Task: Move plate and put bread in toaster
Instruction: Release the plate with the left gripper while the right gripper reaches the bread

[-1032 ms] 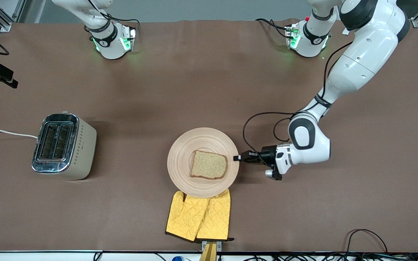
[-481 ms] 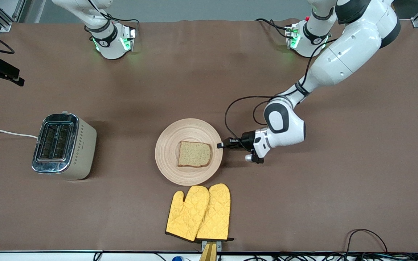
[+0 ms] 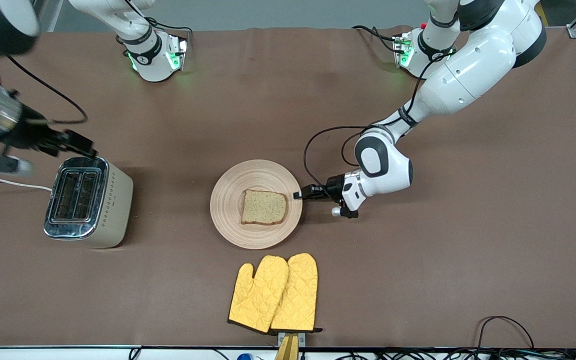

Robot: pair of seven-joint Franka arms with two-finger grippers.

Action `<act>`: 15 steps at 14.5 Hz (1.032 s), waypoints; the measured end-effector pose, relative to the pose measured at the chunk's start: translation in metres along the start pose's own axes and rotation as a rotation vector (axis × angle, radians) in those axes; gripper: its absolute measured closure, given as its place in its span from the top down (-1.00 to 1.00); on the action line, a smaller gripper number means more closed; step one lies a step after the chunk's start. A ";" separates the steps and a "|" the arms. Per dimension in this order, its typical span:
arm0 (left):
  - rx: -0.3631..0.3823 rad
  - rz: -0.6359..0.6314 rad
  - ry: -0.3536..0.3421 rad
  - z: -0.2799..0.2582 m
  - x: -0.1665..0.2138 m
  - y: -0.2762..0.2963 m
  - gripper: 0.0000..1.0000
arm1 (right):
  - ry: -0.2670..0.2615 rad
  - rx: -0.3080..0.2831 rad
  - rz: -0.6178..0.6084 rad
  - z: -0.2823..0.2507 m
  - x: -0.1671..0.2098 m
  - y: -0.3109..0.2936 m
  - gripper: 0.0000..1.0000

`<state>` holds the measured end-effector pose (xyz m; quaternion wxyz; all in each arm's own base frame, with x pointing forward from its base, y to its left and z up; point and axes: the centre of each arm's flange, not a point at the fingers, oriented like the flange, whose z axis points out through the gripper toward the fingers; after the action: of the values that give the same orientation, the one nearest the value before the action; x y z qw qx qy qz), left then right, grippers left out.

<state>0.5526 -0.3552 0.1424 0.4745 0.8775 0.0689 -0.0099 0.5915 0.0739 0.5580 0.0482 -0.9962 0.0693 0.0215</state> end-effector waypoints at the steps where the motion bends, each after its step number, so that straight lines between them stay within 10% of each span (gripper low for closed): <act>1: 0.006 -0.005 0.025 -0.007 0.006 0.001 0.07 | 0.002 0.001 -0.001 0.021 0.008 -0.015 1.00; 6: 0.000 -0.034 0.196 -0.094 0.064 0.014 0.99 | 0.027 0.006 -0.024 0.137 0.031 -0.100 1.00; 13: 0.081 0.077 0.311 -0.223 0.136 -0.029 1.00 | 0.084 0.043 -0.005 0.315 0.002 -0.231 0.92; 15: 0.113 0.112 0.320 -0.268 0.158 -0.043 1.00 | 0.085 0.037 -0.007 0.351 0.001 -0.233 0.53</act>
<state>0.6909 -0.0902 0.2407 0.4074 0.8956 0.0937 0.1525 0.6123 0.3379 0.2306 0.0637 -0.9954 0.0679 -0.0221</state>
